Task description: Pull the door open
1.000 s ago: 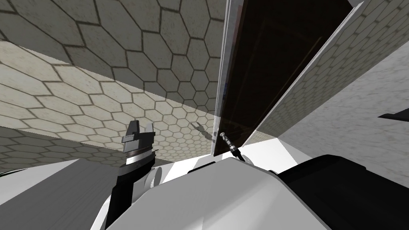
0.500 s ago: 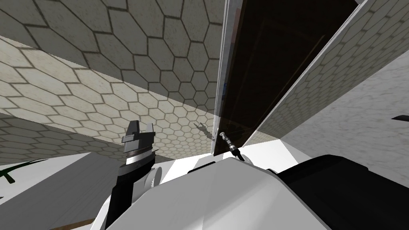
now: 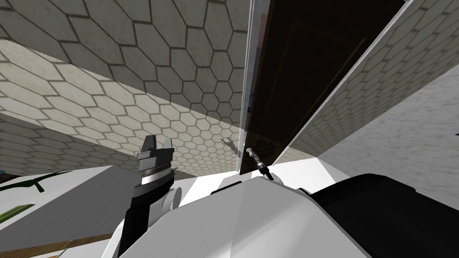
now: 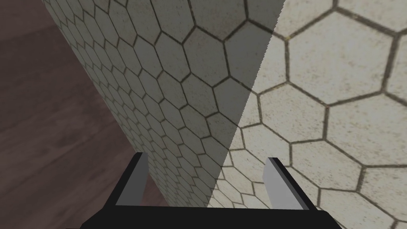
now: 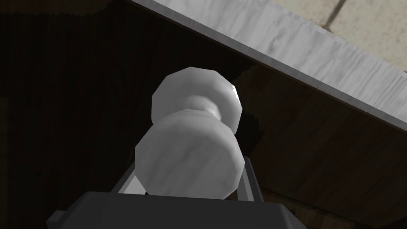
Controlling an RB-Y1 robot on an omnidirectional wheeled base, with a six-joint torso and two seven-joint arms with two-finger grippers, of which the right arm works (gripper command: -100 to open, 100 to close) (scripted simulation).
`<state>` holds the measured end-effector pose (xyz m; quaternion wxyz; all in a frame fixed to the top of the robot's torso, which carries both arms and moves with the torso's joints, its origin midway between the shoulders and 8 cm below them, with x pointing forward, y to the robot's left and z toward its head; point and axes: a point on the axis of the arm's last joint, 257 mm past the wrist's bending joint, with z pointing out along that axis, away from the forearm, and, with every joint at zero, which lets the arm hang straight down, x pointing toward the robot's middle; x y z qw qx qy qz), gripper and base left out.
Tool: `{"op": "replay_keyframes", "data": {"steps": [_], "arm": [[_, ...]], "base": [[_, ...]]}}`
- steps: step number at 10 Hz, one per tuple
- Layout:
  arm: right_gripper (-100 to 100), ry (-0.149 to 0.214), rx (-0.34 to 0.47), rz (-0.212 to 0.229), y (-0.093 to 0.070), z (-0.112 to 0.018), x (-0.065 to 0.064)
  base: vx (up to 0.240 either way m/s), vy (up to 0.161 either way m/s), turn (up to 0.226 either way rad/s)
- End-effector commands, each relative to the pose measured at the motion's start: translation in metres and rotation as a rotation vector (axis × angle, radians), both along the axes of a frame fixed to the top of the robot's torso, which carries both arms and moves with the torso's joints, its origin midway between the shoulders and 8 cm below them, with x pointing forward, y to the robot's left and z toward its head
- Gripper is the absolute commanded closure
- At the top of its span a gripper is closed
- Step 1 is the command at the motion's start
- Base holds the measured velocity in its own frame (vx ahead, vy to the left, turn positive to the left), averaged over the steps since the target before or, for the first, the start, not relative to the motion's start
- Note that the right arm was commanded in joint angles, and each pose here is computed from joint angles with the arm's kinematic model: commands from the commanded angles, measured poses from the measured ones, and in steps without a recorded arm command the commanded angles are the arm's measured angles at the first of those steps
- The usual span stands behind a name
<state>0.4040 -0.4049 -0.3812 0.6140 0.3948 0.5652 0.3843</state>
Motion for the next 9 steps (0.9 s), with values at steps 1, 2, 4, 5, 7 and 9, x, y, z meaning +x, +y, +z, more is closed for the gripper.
{"op": "replay_keyframes", "data": {"steps": [1, 2, 4, 5, 7, 9], "arm": [[100, -0.006, 0.07, 0.008, 0.0089, -0.001, 0.0018], [100, -0.007, 0.072, 0.008, 0.0089, -0.001, 0.0018], [100, -0.01, 0.124, 0.004, 0.0085, -0.0007, 0.0034], [100, -0.014, 0.174, 0.0, 0.0081, -0.0004, 0.0049], [100, -0.019, 0.226, -0.003, 0.0076, -0.0002, 0.0065], [100, -0.023, 0.28, -0.007, 0.0072, 0.0, 0.0081]], "base": [[-0.04, -0.024, 0.061], [-0.038, -0.023, 0.031], [-0.052, -0.025, 0.048], [-0.058, -0.022, 0.069], [-0.047, -0.017, 0.056], [-0.043, -0.026, 0.062]]}}
